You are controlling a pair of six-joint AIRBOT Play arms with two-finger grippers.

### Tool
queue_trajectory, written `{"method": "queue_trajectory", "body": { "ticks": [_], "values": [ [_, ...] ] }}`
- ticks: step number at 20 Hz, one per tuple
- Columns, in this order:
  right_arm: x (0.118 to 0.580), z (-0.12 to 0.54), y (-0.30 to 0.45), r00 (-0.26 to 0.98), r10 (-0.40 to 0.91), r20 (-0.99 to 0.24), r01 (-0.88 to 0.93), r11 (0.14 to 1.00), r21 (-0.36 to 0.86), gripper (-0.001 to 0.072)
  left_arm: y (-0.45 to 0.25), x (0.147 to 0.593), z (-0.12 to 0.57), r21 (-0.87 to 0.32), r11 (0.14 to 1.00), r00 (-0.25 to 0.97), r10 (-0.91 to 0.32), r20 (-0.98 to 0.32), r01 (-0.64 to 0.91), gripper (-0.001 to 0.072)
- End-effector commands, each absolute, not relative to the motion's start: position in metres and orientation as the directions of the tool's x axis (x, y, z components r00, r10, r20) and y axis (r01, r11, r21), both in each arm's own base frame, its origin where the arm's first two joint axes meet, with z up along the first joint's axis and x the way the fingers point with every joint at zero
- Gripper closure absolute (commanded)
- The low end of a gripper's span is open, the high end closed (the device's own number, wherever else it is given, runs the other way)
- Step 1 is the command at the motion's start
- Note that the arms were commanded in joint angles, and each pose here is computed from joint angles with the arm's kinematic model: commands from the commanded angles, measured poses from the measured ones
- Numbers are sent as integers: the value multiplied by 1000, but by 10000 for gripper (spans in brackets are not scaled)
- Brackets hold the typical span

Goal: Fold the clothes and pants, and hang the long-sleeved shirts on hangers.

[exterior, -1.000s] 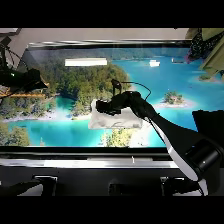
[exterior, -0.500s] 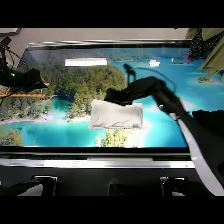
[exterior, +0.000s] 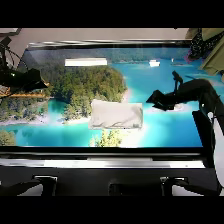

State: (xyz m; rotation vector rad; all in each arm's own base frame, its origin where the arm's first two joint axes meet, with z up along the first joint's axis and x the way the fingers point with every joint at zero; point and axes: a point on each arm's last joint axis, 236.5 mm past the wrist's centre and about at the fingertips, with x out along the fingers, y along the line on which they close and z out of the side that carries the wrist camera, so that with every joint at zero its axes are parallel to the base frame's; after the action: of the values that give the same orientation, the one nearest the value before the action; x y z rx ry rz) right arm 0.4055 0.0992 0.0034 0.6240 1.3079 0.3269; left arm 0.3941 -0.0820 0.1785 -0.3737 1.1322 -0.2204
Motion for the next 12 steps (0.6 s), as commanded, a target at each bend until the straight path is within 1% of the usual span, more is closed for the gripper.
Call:
{"method": "queue_trajectory", "body": {
  "ticks": [1,3,10,11,12],
  "values": [
    [388,-51,105,165,619,-768,163,751,640,181,-82,394,178,-399,917,412,-357,-838,-17,691],
    [391,-67,112,154,636,-756,173,736,655,181,-82,394,178,-399,917,412,-358,-838,-17,691],
    [388,-100,134,100,630,-770,163,753,638,185,-82,394,178,-400,916,412,-358,-838,-17,691],
    [388,-102,140,97,628,-773,152,758,635,200,-82,394,178,-400,916,412,-358,-838,-18,691],
    [388,-102,145,98,626,-774,140,761,633,255,-82,394,178,-400,916,412,-358,-838,-17,691]
  ]
}}
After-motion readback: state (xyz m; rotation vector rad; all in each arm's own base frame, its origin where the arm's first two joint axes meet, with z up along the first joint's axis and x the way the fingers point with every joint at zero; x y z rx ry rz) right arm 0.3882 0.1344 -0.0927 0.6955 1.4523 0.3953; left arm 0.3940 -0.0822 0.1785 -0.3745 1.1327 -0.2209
